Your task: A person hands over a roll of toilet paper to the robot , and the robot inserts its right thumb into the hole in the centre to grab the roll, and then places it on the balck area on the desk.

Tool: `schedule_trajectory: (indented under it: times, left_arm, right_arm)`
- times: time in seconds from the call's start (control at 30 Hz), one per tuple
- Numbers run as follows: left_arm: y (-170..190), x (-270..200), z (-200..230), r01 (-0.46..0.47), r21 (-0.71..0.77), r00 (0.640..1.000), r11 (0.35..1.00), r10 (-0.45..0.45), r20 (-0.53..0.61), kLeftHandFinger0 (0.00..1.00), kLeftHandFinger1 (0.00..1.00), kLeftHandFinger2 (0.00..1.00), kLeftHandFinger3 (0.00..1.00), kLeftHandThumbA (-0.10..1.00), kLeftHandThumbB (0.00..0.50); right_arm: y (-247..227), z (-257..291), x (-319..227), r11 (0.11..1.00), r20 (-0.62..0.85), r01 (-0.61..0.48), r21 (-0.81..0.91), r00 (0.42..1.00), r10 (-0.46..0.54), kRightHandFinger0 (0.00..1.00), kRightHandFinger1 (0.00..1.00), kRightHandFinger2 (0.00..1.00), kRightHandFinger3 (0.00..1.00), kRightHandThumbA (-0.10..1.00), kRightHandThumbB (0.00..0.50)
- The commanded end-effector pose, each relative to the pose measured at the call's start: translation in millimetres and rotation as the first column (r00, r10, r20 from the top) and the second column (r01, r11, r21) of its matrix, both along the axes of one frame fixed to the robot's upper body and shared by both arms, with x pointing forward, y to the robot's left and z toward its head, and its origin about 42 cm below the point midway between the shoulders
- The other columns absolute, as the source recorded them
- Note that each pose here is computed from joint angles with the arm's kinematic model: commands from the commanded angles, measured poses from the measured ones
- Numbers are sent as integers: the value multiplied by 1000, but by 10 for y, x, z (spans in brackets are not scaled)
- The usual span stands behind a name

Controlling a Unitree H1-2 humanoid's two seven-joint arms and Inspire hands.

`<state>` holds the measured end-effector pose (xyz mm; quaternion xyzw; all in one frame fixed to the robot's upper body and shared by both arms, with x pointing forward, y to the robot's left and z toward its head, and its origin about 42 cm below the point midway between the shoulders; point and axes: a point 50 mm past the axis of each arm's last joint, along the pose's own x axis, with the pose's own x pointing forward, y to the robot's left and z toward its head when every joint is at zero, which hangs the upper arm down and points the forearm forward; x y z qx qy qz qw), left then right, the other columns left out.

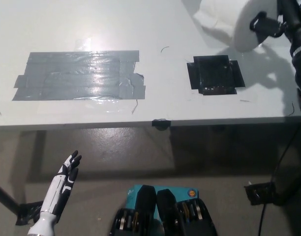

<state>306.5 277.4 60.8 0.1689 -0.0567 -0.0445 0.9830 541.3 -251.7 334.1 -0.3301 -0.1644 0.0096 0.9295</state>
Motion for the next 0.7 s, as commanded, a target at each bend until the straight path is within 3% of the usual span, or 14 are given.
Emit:
schedule_trajectory:
  times: [0.0,0.07,0.17,0.23,0.33,0.53,0.67]
  left_arm:
    - [36,19,79,1,16,999,1000,-2,46,1000,1000,1000,1000,1000,500]
    - [37,21,82,-1,13,999,1000,1,49,1000,1000,1000,1000,1000,500]
    - [40,36,103,0,12,999,1000,-1,50,1000,1000,1000,1000,1000,500]
    - [41,50,116,-1,11,999,1000,0,50,1000,1000,1000,1000,1000,500]
    - [45,48,118,3,19,999,1000,-4,51,1000,1000,1000,1000,1000,500]
    - [47,46,115,4,18,999,1000,-5,51,1000,1000,1000,1000,1000,500]
    - [40,42,98,4,22,999,1000,-5,48,1000,1000,1000,1000,1000,500]
  right_arm:
    - [21,56,37,994,74,-64,-85,995,70,91,434,711,807,-100,154]
    - [33,-120,53,989,39,-89,-118,995,94,57,476,849,837,-100,165]
    - [34,-246,67,986,9,-85,-141,996,87,1,491,927,872,-100,168]
    - [22,-293,75,981,-12,-66,-182,998,65,15,534,963,901,-100,166]
    - [-19,-365,85,974,-38,-66,-217,998,59,13,548,949,873,-100,157]
    - [-34,-436,90,961,-76,-80,-263,995,62,44,597,977,1000,-100,143]
    - [-5,-502,99,955,-100,-97,-280,992,71,53,587,948,987,-100,146]
